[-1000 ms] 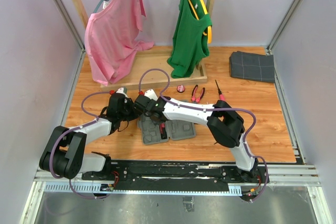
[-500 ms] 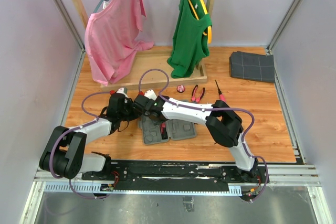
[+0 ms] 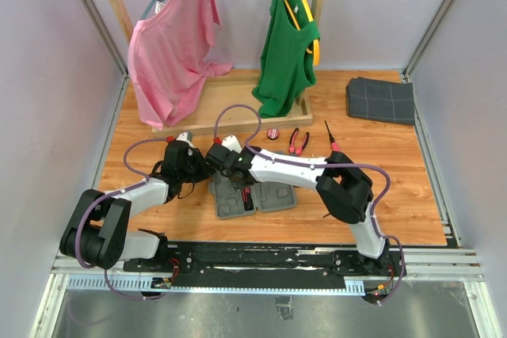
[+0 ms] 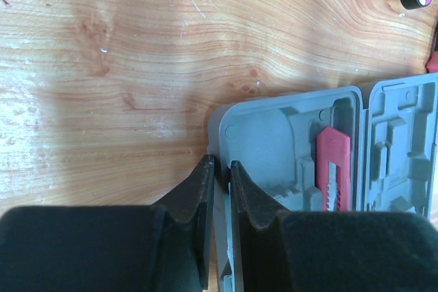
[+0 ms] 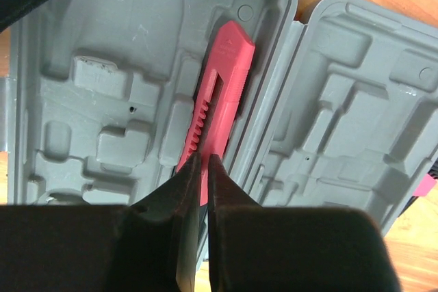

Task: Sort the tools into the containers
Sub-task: Place the utility knife in the storage box.

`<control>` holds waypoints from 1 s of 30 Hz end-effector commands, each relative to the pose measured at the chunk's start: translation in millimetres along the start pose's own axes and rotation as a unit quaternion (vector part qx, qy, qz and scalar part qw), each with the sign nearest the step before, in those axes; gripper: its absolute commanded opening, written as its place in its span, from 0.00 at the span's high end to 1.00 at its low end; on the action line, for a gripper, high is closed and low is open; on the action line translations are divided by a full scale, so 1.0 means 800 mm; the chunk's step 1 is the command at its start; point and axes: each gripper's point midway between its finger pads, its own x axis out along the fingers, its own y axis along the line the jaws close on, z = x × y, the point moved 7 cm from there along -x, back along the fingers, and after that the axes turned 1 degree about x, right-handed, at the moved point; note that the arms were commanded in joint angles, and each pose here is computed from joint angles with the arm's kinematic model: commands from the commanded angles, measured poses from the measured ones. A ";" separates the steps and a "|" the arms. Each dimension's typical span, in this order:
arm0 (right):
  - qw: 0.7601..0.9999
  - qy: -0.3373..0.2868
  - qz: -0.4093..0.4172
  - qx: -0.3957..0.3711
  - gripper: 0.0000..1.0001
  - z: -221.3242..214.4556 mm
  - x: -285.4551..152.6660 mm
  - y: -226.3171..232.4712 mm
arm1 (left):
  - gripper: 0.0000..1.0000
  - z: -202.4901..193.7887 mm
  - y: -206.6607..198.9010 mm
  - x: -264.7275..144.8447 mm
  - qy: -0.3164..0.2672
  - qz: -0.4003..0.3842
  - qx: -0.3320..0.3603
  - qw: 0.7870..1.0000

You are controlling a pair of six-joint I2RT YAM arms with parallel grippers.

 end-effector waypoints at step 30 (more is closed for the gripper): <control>0.966 0.245 -0.076 0.001 0.99 -0.179 0.074 -0.064 | 0.86 0.000 0.004 0.007 0.002 0.000 0.008 1.000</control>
